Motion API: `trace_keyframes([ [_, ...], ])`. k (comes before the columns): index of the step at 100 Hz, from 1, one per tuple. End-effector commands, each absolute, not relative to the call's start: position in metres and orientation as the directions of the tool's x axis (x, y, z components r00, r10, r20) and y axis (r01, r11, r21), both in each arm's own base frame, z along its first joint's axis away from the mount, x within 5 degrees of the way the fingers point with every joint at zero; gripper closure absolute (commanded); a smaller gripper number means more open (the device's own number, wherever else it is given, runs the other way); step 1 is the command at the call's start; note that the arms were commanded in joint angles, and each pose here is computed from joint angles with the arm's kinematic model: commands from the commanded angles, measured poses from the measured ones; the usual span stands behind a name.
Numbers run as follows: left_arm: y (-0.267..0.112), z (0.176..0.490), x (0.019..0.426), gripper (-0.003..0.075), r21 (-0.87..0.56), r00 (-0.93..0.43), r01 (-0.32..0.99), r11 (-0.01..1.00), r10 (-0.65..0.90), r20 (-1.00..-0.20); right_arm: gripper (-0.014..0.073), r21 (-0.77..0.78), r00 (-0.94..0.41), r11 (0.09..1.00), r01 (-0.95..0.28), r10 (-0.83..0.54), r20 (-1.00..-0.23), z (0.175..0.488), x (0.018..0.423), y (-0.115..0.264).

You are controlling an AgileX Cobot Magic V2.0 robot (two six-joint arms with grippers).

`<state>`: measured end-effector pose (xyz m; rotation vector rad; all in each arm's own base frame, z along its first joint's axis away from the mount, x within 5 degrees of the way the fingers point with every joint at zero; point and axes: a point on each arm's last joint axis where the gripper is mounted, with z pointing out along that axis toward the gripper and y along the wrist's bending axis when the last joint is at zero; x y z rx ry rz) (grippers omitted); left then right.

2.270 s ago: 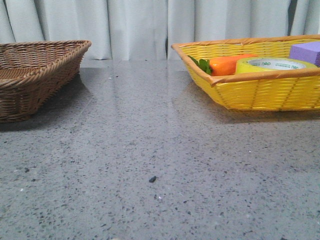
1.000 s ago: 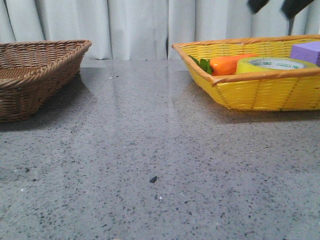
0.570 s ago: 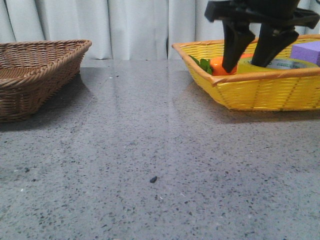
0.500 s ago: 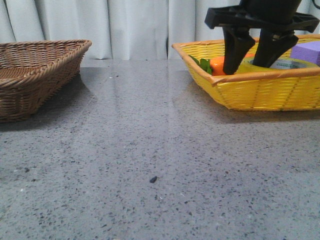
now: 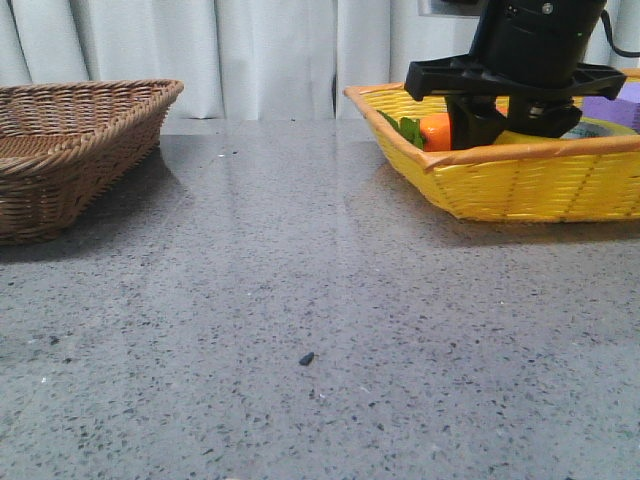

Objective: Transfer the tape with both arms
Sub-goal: 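Lower the right gripper into the yellow basket onto the yellow tape roll, then grasp the tape roll with the right gripper and lift it out, then carry the tape toward the brown basket and set it on the table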

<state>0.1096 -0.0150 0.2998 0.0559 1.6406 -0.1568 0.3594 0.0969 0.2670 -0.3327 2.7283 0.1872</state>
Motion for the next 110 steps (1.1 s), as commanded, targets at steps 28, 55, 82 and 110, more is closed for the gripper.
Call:
trace_keyframes([
  [28,-0.014,0.318,0.111,0.0741,-0.086,0.023,0.13,0.988,-0.09,-0.996,0.0662,0.065,-0.846,0.96,-0.272,-0.206,-0.492,0.305,0.361,0.095],
  [55,-0.014,0.318,0.111,0.0741,-0.103,0.021,0.13,0.986,-0.107,-0.994,0.0662,0.062,-0.803,0.953,-0.298,-0.215,-0.556,0.361,0.363,0.1],
  [82,-0.014,0.318,0.111,0.0741,-0.103,0.022,0.13,0.986,-0.107,-0.994,0.0659,0.047,-0.686,0.87,-0.491,-0.353,-0.636,0.412,0.334,0.164],
  [110,-0.014,0.318,0.111,0.0741,-0.103,0.023,0.13,0.986,-0.107,-0.994,0.0659,0.049,-0.609,0.753,-0.656,-0.49,-0.623,0.399,0.304,0.237],
])
